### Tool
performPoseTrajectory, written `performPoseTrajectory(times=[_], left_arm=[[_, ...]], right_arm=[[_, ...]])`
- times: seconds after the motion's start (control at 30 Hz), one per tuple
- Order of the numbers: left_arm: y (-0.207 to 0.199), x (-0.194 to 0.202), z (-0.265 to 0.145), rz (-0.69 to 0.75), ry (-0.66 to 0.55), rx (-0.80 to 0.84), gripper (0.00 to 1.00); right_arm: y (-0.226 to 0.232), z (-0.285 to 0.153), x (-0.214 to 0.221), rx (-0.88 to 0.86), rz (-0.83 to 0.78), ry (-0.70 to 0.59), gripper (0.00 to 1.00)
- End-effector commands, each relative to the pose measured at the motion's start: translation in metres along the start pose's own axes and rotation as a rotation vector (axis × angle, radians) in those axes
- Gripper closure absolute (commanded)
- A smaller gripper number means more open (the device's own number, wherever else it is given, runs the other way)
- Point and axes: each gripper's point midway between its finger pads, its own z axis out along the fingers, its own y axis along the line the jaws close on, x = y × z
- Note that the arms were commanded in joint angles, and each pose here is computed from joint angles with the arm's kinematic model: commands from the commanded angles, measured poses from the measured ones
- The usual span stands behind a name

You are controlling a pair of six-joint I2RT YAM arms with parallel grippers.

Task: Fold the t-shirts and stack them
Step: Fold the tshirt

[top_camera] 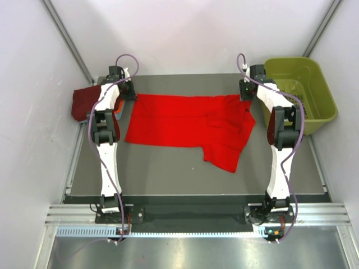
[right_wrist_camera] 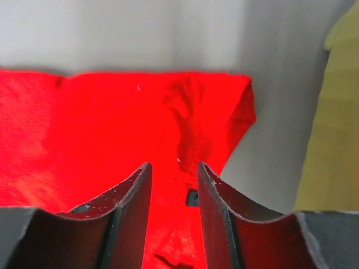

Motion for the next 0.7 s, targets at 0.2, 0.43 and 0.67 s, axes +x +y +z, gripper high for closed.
performPoseTrajectory(times=[0.2, 0.43, 0.67], left_arm=[[-0.005, 0.008, -0.005, -0.011, 0.025, 0.009, 1.0], [-0.005, 0.009, -0.008, -0.008, 0.028, 0.006, 1.0], [-0.005, 0.009, -0.008, -0.005, 0.028, -0.001, 1.0]], right_arm=[[-0.009, 0.004, 0.016, 0.055, -0.038, 0.044, 0.64], [-0.002, 0.024, 0.028, 0.013, -0.034, 0.074, 0.86], [-0.006, 0.037, 0.032, 0.02, -0.044, 0.082, 1.0]])
